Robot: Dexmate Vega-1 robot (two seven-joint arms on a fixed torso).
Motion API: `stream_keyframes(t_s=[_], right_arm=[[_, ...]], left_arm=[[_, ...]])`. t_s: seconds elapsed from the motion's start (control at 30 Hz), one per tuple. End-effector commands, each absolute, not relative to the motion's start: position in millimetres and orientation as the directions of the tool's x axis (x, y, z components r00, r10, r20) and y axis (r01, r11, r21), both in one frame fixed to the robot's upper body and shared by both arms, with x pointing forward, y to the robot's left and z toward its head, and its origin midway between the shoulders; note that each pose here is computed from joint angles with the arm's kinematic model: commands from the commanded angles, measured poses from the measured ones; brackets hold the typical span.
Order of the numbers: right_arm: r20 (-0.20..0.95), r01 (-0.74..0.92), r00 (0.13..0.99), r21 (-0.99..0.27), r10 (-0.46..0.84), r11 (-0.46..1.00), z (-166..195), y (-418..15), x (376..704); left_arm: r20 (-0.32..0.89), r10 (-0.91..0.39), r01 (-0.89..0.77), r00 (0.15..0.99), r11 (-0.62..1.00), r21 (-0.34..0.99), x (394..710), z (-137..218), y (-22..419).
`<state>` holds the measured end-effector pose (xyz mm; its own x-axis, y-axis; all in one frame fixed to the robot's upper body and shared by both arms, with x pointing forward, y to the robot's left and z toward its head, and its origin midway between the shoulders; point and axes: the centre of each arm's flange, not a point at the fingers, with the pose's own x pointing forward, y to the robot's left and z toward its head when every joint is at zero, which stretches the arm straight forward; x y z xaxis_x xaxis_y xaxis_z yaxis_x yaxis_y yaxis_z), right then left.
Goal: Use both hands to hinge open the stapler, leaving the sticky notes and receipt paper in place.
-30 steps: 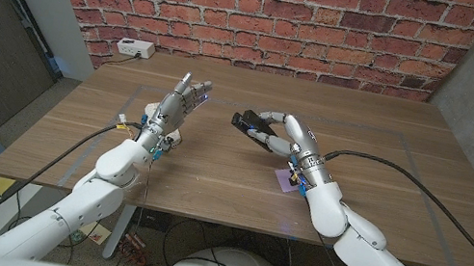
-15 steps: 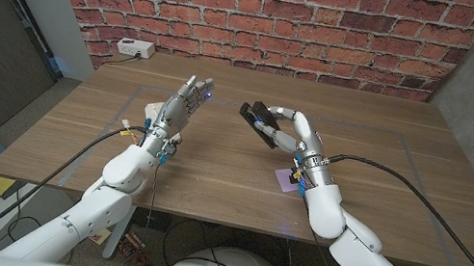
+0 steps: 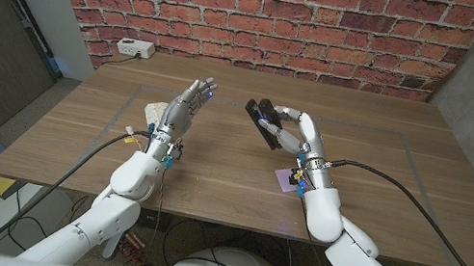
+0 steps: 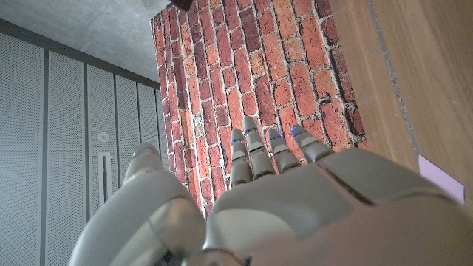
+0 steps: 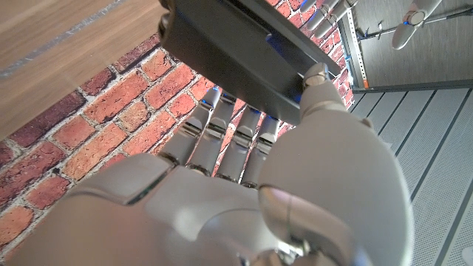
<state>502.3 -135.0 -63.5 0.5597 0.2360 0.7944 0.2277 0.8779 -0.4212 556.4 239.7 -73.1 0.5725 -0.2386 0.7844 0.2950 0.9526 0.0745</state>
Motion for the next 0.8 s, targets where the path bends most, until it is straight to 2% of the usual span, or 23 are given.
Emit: stream_keyframes(t_s=[0.03, 0.3, 0.8], right_arm=[[0.791, 0.199, 0.574, -0.386, 0.212, 0.901, -67.4, -135.1, 507.1], [0.793, 0.193, 0.575, -0.371, 0.202, 0.908, -69.2, -141.1, 510.2], [0.793, 0.181, 0.568, -0.384, 0.223, 0.906, -71.1, -135.9, 505.0]], left_arm=[[0.808, -0.224, 0.312, 0.545, 0.948, 0.052, 548.1, -77.8, 227.0], [0.820, -0.213, 0.291, 0.532, 0.955, 0.059, 541.5, -82.1, 220.3], [0.803, -0.308, 0.326, 0.509, 0.933, 0.151, 544.8, -80.0, 205.6]])
